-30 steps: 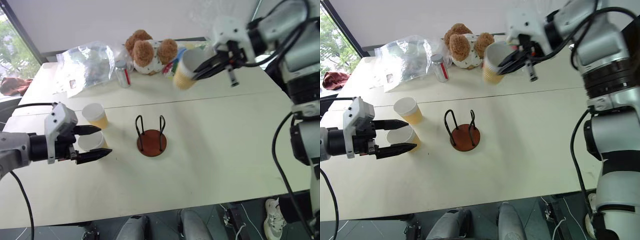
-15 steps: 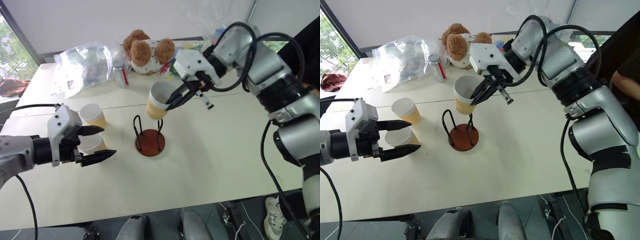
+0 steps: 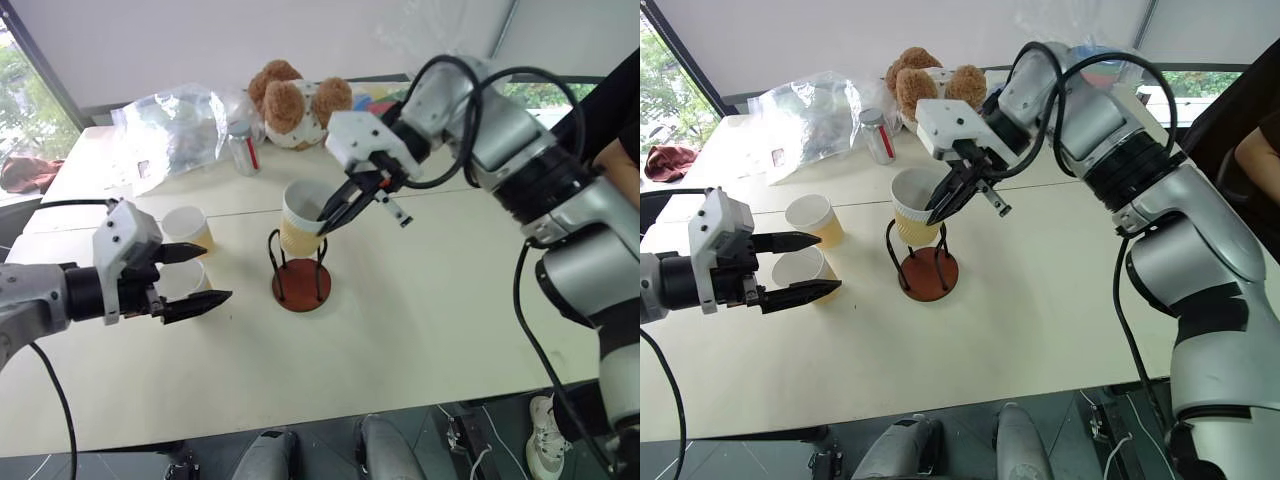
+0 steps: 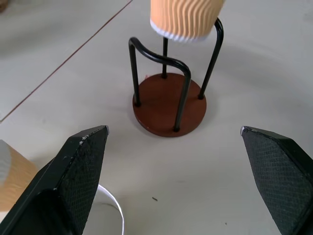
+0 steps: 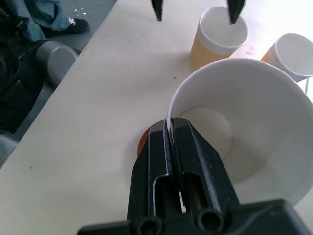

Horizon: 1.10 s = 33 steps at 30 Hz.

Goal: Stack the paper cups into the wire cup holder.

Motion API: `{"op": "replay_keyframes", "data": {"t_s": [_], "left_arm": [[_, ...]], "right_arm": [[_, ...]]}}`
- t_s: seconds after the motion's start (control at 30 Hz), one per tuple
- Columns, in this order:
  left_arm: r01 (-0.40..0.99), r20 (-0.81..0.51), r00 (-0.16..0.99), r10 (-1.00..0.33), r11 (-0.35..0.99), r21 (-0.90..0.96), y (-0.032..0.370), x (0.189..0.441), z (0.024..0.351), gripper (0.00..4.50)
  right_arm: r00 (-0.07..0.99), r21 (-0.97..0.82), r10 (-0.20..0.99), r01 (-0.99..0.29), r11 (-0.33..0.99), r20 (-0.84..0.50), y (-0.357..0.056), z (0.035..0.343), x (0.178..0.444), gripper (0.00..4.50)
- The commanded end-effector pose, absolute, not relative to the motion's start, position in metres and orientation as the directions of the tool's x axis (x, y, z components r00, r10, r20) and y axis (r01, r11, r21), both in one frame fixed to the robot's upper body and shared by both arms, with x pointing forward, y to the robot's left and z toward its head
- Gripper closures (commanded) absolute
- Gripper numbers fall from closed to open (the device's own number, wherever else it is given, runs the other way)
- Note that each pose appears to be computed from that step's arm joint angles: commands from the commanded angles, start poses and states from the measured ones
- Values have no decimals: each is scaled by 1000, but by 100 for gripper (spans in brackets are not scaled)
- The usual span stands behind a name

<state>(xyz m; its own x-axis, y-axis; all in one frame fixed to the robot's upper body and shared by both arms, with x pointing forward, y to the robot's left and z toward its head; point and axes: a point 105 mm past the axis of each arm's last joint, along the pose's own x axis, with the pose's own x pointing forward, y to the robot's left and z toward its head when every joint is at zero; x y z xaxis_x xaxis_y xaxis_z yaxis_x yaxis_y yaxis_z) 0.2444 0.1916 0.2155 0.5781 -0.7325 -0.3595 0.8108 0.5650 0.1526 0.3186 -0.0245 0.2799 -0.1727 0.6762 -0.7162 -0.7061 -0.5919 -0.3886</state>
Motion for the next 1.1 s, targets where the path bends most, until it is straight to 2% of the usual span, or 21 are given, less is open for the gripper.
{"op": "replay_keyframes", "data": {"t_s": [0.03,0.07,0.17,0.3,0.43,0.67,0.73,0.8,0.97,1.1], "left_arm": [[811,-341,582,-738,556,181,189,246,221,0],[811,-340,582,-739,556,180,189,246,221,0],[812,-339,582,-739,555,182,188,246,222,0],[805,-335,592,-733,559,200,189,247,226,0],[775,-328,632,-702,576,260,198,250,234,0],[729,-361,684,-633,593,341,227,247,251,0],[729,-400,683,-611,602,325,240,243,254,0],[729,-446,680,-582,603,323,252,237,253,0],[750,-546,658,-519,517,413,267,233,246,0],[798,-599,603,-527,423,430,262,238,235,0]], "right_arm": [[-145,-429,679,-676,-599,-720,-17,292,320,447],[-144,-428,679,-678,-598,-720,-16,291,322,447],[-147,-423,679,-683,-596,-719,-15,289,323,362],[-166,-429,725,-709,-559,-669,-16,297,322,164],[-161,-451,795,-750,-483,-584,-29,308,323,164],[-196,-383,899,-854,-352,-391,-53,316,312,164],[-143,-320,967,-925,-207,-211,-72,315,308,164],[-85,-267,987,-956,-119,-135,-82,307,302,164],[21,-156,995,-988,5,-96,-82,277,295,164],[39,-118,994,-993,27,-100,-75,264,292,164]]}}
